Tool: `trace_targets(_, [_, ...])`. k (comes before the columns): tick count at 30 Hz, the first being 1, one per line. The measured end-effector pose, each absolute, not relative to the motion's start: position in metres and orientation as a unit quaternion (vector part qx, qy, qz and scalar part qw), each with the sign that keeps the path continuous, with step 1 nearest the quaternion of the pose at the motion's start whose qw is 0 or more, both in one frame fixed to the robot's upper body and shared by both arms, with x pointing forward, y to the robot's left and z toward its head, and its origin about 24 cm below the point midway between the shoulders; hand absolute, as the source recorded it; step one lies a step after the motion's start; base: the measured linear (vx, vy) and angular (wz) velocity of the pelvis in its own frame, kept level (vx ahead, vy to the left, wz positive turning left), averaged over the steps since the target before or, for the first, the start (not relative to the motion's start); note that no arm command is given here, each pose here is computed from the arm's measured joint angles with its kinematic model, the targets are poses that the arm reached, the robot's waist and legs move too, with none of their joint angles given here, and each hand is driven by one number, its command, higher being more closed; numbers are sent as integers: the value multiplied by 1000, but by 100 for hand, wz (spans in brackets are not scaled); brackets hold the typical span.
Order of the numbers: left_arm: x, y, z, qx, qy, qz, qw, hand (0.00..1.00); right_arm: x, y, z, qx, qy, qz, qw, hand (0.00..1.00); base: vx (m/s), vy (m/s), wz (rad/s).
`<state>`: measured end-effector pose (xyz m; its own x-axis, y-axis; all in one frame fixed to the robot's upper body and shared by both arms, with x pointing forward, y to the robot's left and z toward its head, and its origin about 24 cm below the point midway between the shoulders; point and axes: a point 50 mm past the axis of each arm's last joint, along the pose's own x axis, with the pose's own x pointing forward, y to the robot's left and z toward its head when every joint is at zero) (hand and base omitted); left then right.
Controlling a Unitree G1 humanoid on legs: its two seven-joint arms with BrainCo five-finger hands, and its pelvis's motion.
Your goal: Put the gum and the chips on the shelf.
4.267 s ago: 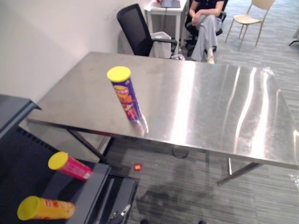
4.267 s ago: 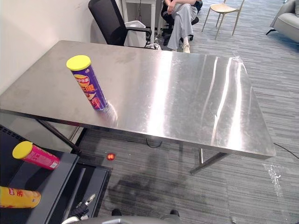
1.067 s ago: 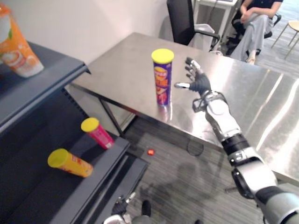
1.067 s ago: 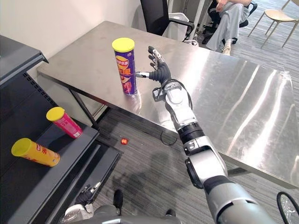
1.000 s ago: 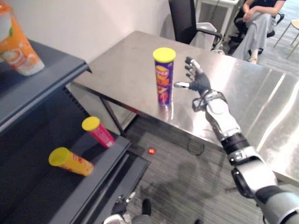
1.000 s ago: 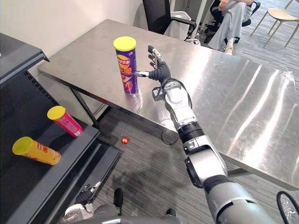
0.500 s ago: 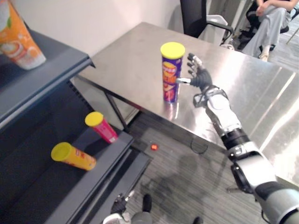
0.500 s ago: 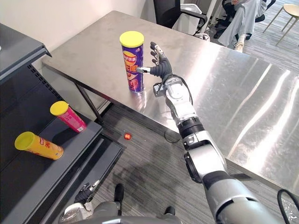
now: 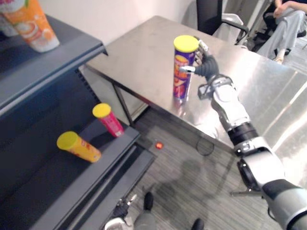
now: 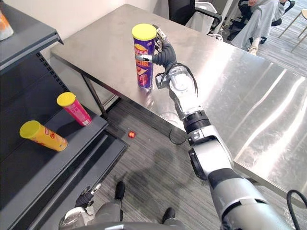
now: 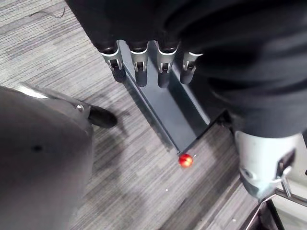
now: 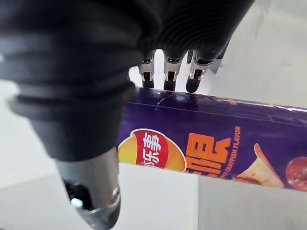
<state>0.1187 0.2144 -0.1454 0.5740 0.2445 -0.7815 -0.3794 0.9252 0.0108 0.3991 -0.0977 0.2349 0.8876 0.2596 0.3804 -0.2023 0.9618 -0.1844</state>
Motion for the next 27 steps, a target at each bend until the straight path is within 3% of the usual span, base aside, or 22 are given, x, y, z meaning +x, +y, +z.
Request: trace_targets(27, [115,221,-146,-65,436,176,880,0,406,-132,215,-5,-174,41,984,100,3,-4,5])
